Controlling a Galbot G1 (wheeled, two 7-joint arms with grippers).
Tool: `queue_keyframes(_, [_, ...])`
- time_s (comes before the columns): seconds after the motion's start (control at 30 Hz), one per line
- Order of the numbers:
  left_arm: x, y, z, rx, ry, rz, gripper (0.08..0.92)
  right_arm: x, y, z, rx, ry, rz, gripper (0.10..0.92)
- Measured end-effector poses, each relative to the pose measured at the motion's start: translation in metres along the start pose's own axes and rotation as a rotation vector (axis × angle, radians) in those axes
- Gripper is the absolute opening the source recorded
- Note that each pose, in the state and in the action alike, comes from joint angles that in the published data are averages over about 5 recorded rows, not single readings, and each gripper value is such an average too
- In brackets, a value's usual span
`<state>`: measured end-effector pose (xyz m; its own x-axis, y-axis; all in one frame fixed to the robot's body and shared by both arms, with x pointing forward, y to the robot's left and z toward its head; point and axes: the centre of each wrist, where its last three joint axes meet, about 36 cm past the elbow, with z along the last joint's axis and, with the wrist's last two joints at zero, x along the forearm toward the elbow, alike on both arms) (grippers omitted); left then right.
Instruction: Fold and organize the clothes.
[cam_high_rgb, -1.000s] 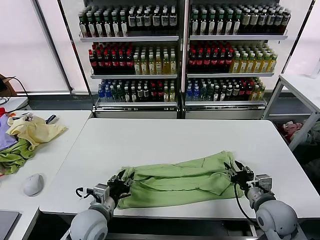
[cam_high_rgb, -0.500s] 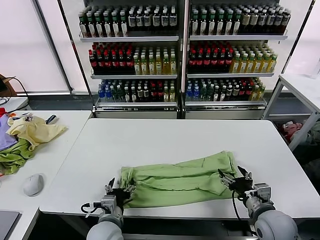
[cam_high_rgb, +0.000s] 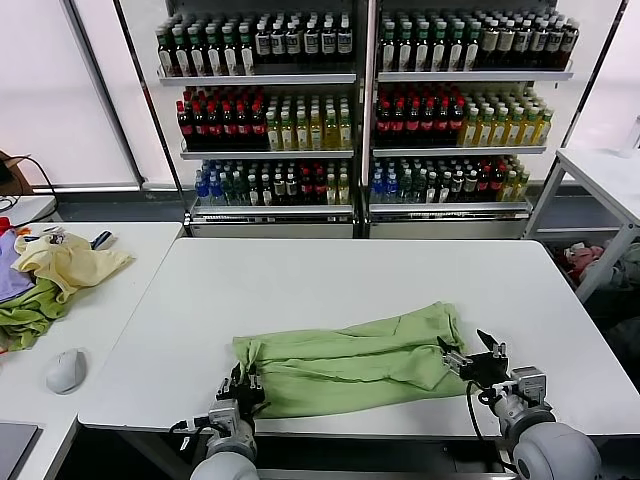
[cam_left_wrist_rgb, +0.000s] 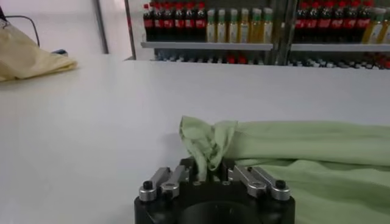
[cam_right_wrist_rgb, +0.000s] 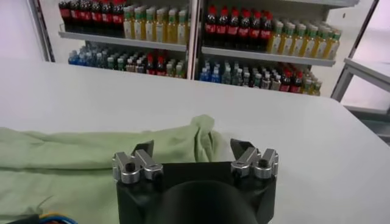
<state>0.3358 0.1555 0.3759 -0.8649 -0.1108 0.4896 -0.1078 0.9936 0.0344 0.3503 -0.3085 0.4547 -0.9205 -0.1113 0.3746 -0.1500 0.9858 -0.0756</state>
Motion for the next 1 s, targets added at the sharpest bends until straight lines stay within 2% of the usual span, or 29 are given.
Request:
queue_keyframes(0.17, [-0.006, 0.021, -0.005, -0.001, -0.005, -0.013, 0.149, 0.001, -0.001, -0.003, -0.002, -0.008, 0.001, 0.823])
queue_keyframes(0.3, [-0.013, 0.050, -0.011, -0.017, -0.011, -0.039, 0.138, 0.000, -0.002, -0.004, -0.004, -0.013, 0.001, 0.823])
queue_keyframes(0.5, [-0.023, 0.113, -0.026, -0.063, -0.020, -0.106, 0.138, -0.001, -0.002, -0.007, -0.006, -0.022, -0.001, 0.823])
queue_keyframes(0.7, [-0.021, 0.170, -0.065, -0.056, -0.064, -0.159, 0.138, -0.001, -0.001, -0.007, -0.006, -0.022, -0.004, 0.823])
queue_keyframes(0.83, [-0.008, 0.185, -0.095, 0.014, -0.110, -0.127, 0.138, -0.001, 0.000, -0.006, -0.005, -0.020, -0.004, 0.823])
queue_keyframes(1.0, [0.014, 0.174, -0.124, 0.129, -0.152, -0.004, 0.138, 0.001, 0.000, -0.005, -0.002, -0.018, -0.002, 0.823])
